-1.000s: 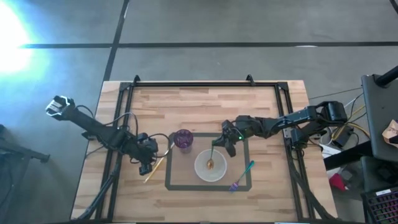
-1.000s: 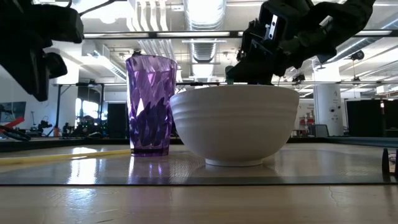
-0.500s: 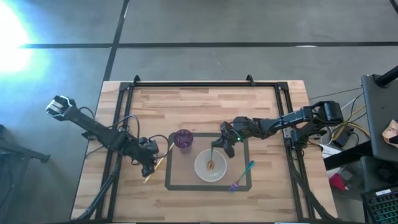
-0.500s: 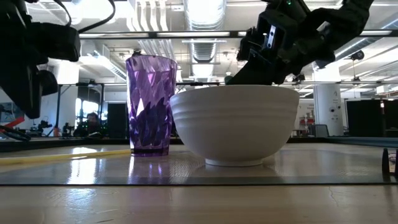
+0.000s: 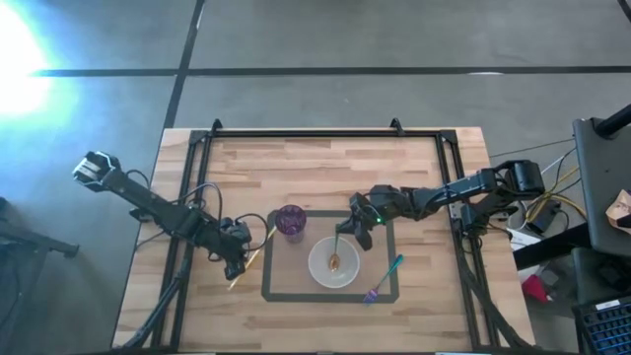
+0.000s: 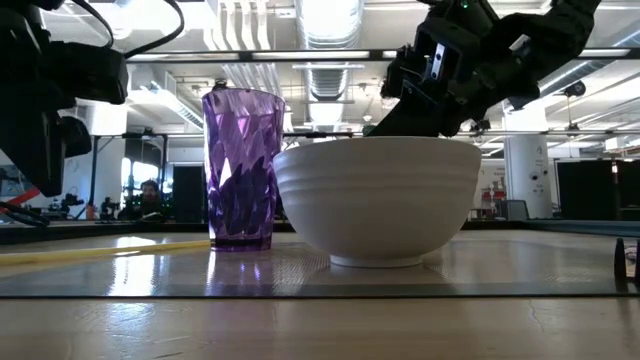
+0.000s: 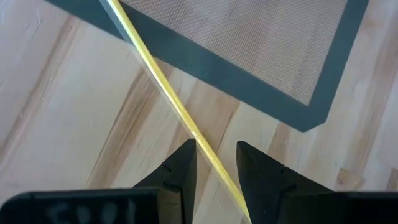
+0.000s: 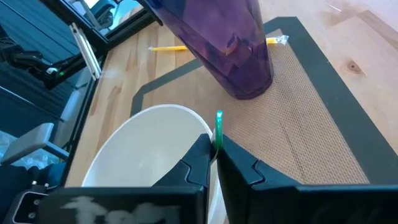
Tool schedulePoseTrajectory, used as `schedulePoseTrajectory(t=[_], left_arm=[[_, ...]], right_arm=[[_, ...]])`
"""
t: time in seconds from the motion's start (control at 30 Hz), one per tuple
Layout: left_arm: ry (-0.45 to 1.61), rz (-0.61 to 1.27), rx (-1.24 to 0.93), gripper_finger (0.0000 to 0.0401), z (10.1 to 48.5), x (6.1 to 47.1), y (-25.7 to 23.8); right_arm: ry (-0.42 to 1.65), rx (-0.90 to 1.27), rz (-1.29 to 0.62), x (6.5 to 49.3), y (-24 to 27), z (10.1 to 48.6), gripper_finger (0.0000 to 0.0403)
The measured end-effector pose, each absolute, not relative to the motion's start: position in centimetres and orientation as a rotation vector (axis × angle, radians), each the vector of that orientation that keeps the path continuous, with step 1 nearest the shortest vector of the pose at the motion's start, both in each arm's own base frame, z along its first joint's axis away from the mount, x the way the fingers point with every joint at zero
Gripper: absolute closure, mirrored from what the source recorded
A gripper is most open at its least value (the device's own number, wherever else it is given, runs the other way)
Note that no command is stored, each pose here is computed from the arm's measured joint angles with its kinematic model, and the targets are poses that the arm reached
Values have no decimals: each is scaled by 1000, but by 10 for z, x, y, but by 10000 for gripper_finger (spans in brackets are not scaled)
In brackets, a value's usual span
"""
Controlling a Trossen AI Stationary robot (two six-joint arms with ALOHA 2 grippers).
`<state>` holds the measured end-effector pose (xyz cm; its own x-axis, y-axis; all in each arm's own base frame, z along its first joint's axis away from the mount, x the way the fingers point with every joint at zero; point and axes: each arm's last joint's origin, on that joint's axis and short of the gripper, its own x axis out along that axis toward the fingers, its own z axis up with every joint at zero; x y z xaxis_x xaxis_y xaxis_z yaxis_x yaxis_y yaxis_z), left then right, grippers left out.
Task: Pick & Place Utensil
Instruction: Put the green spoon on the white bowl
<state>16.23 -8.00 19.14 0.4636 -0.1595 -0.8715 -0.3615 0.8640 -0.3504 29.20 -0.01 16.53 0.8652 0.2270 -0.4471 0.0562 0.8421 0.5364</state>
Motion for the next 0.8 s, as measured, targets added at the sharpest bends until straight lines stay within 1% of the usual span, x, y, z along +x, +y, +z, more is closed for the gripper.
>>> schedulePoseTrajectory(t=[0.5, 0.8], left_arm=[[1099, 131, -538, 295, 192, 162, -80], [1096, 104, -518, 295, 203, 165, -81]], right_arm=[[542, 569, 87, 291, 0, 164, 320], [545, 572, 87, 291, 0, 164, 289]])
